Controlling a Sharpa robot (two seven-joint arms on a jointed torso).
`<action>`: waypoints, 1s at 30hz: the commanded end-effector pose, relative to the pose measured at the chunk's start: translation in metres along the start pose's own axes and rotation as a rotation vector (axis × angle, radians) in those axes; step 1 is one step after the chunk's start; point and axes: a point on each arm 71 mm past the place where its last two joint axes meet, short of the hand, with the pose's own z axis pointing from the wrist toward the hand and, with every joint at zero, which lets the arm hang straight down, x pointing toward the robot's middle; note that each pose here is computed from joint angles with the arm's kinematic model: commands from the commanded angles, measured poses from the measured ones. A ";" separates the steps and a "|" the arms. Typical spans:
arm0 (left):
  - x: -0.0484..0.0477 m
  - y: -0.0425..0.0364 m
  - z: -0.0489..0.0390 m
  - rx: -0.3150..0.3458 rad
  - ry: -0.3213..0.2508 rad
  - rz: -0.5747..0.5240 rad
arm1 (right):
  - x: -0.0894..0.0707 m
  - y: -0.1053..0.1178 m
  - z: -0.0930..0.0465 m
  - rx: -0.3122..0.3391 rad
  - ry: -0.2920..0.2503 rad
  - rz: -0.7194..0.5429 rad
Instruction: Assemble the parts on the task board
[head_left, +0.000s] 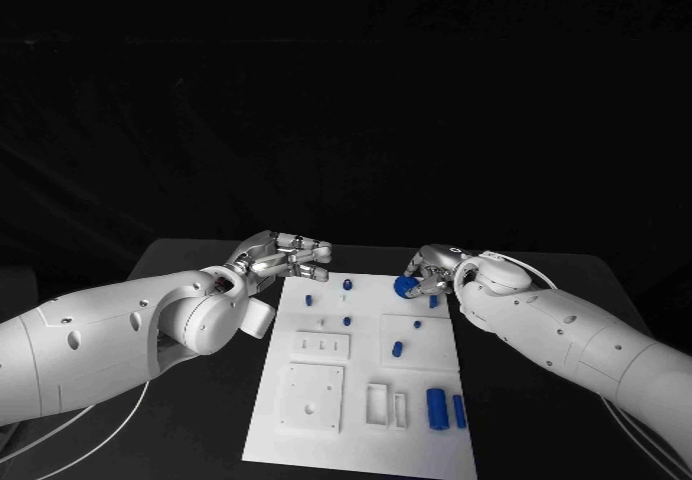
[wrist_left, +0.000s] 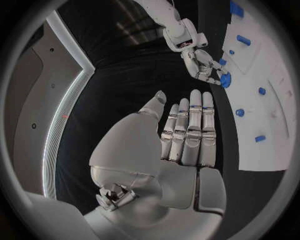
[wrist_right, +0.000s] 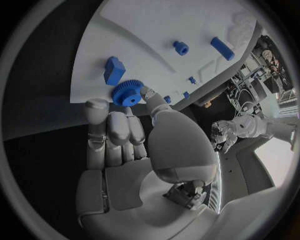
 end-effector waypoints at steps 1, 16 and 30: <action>0.0025 -0.0010 0.0005 0.006 0.022 -0.002 | 0.005 -0.003 -0.001 0.006 0.044 -0.013; 0.0025 -0.0007 0.0003 0.004 0.023 -0.003 | 0.006 -0.007 -0.001 0.019 0.048 -0.019; 0.0029 -0.0007 0.0005 0.003 0.025 -0.003 | 0.007 -0.004 0.000 0.018 0.055 -0.024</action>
